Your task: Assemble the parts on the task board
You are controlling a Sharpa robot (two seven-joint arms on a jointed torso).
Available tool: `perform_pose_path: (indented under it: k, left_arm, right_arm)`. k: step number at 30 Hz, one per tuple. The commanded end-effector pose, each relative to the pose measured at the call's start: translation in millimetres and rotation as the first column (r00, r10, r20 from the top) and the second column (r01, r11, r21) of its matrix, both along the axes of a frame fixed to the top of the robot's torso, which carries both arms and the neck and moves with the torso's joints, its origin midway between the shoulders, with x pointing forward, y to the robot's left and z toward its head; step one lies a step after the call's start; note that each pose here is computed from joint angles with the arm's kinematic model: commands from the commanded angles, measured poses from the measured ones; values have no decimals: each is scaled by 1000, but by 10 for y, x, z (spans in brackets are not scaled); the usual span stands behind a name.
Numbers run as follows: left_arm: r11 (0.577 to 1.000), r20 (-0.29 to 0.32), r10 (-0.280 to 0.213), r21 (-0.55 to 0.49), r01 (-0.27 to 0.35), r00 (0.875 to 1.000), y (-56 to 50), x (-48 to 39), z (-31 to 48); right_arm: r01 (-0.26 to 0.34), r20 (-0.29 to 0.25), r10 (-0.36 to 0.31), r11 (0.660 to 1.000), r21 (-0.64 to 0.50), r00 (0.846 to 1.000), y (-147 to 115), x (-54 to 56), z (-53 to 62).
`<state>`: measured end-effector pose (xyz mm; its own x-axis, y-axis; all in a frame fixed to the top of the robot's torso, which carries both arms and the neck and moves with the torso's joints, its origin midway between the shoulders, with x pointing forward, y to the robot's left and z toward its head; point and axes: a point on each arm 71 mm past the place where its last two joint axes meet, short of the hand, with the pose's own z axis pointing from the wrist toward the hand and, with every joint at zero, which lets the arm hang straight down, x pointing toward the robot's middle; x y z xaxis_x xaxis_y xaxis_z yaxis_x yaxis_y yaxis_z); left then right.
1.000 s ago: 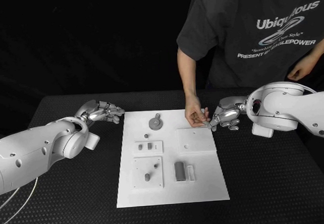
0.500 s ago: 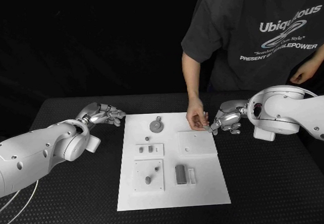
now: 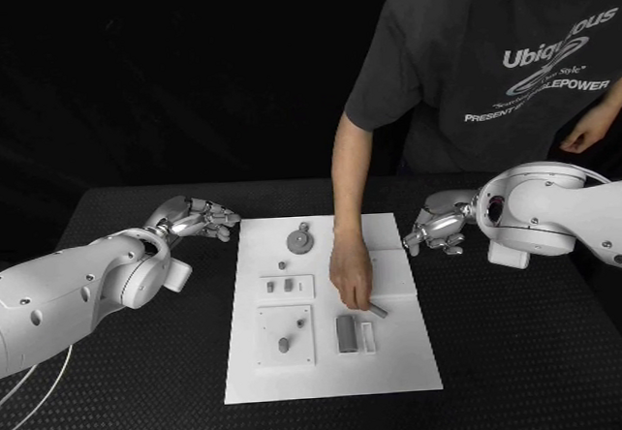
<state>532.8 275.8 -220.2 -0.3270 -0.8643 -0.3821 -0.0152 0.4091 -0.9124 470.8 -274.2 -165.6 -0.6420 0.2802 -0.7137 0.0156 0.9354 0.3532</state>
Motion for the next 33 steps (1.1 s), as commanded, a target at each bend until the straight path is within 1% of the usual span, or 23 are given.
perform_pose_path:
  k: [1,6,13,33]
  left_arm:
    - [1000,11,-8,-11,8,1000,-18,1,14]
    - [1000,11,-8,-11,8,1000,-21,2,13]
    - [1000,9,-11,-12,12,1000,-31,2,12]
    - [1000,8,-12,-12,12,1000,-28,1,11]
  right_arm:
    - [-7,3,7,1000,-12,1000,0,-4,-3]
    - [-12,10,12,1000,-4,1000,25,-7,4]
    - [-40,6,40,999,5,999,100,-42,9]
    - [-59,-9,59,998,0,998,150,-53,-11]
